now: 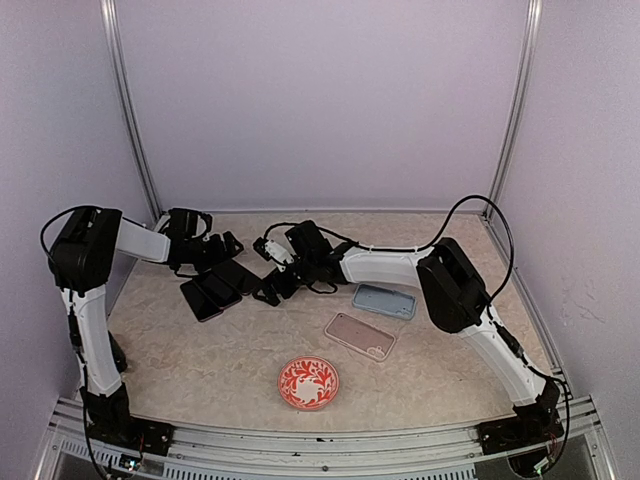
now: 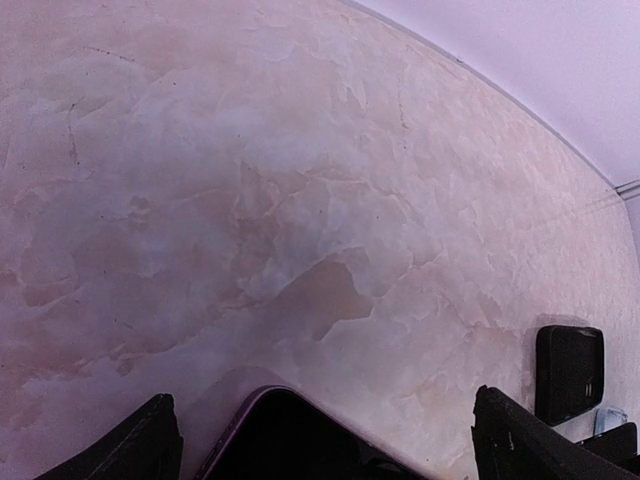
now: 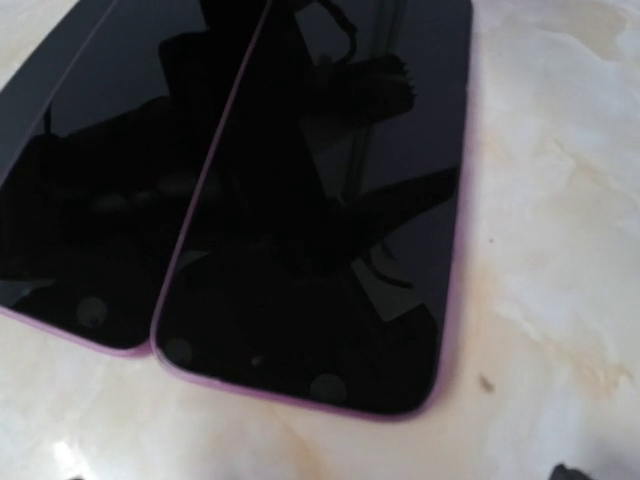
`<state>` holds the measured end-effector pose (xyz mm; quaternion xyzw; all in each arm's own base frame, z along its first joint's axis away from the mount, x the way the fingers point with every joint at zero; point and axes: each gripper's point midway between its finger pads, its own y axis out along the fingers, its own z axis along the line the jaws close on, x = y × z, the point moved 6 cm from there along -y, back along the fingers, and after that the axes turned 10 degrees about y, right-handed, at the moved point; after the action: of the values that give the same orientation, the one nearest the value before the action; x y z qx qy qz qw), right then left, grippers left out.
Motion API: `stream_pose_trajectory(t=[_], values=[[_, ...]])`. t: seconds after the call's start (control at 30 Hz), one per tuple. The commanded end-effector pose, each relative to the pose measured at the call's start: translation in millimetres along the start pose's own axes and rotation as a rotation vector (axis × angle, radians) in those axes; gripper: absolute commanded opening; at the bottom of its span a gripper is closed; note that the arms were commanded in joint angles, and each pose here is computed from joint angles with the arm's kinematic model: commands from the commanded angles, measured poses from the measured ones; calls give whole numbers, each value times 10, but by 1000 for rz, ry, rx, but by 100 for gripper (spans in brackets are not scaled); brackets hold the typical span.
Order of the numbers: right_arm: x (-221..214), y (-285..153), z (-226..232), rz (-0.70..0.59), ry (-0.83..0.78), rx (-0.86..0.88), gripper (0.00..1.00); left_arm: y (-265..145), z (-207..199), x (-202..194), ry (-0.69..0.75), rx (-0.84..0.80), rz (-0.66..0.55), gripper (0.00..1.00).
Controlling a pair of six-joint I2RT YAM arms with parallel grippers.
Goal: Put the phone into the phone case
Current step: Move the phone to the center of the board.
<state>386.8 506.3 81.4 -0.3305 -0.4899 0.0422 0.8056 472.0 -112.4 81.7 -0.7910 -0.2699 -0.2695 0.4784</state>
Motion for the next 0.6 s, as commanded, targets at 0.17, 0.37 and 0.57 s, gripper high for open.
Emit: stream_pose_trajectory(t=[0.17,0.37,0.57], values=[[-45,103,17,-2,37,-23,99,129,-83,-237,14,-36,83,99],[-108,119,6,10,38,-66,100,125,-163,-305,23,-53,102,99],[-132,47,72,14,35,-71,100,117,-252,-410,26,-66,130,99]])
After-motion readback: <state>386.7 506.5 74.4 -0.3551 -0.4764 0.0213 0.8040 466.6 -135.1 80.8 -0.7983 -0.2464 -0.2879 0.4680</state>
